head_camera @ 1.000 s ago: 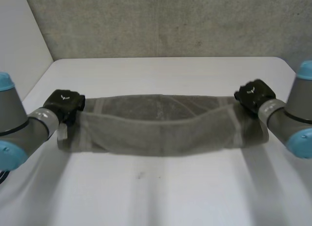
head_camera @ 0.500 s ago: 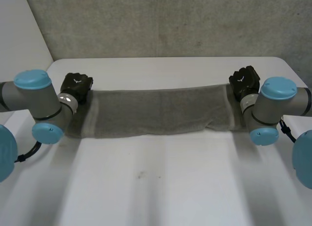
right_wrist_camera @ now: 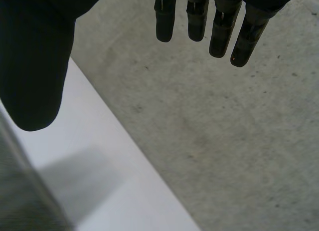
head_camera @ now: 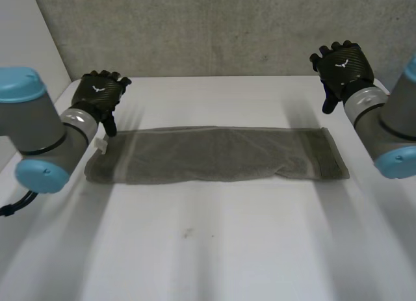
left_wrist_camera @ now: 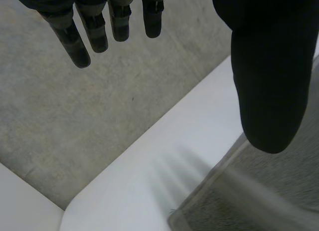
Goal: Fold the towel.
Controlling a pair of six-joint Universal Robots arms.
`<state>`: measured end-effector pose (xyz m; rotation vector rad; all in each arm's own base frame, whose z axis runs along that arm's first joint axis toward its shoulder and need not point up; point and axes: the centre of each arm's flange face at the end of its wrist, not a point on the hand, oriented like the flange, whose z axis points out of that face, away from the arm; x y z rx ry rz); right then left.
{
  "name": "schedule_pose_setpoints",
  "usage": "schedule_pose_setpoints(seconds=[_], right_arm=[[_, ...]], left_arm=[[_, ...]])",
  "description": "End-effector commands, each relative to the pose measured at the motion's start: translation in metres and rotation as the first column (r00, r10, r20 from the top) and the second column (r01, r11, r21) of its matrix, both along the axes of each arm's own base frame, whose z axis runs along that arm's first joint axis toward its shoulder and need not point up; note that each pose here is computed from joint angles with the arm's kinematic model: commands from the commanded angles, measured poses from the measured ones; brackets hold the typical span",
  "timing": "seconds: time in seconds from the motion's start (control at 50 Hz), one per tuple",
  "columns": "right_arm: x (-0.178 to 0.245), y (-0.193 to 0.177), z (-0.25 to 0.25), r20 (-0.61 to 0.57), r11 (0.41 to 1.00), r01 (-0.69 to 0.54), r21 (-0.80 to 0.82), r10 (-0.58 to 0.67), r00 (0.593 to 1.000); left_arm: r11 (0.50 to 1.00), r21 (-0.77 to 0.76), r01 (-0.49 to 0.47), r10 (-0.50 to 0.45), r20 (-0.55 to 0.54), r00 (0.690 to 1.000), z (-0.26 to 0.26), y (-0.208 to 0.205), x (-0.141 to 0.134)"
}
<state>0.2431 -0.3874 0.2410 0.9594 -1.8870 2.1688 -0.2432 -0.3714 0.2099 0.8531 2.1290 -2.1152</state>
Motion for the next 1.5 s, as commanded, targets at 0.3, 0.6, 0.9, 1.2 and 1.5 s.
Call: schedule_pose_setpoints(seconds=[0.3, 0.6, 0.9, 1.2, 1.5], right_arm=[[-0.04, 0.043, -0.076, -0.032, 0.89, 0.079, 0.448, -0.072, 0.997], [-0.056, 0.029, -0.113, -0.105, 0.898, 0.127, 0.422, -0.091, 0.99], [-0.087, 0.004, -0.121, -0.215, 0.909, 0.227, 0.35, -0.158, 0.964], [-0.138, -0.026, -0.048, -0.238, 0.875, 0.477, 0.084, -0.447, 0.862], [0.091, 0.068, -0.009, -0.1, 0.928, -0.353, -0.117, 0.343, 0.934]], left_arm=[[0.998, 0.069, 0.006, 0.01, -0.226, 0.974, -0.01, 0.077, 0.015], [0.996, 0.09, -0.011, 0.031, -0.22, 0.975, -0.017, 0.075, 0.02], [0.995, 0.097, -0.011, 0.032, -0.218, 0.975, -0.019, 0.077, 0.021], [0.995, 0.102, -0.01, 0.032, -0.216, 0.976, -0.019, 0.08, 0.021], [0.995, 0.099, -0.013, 0.034, -0.217, 0.976, -0.019, 0.079, 0.022]])
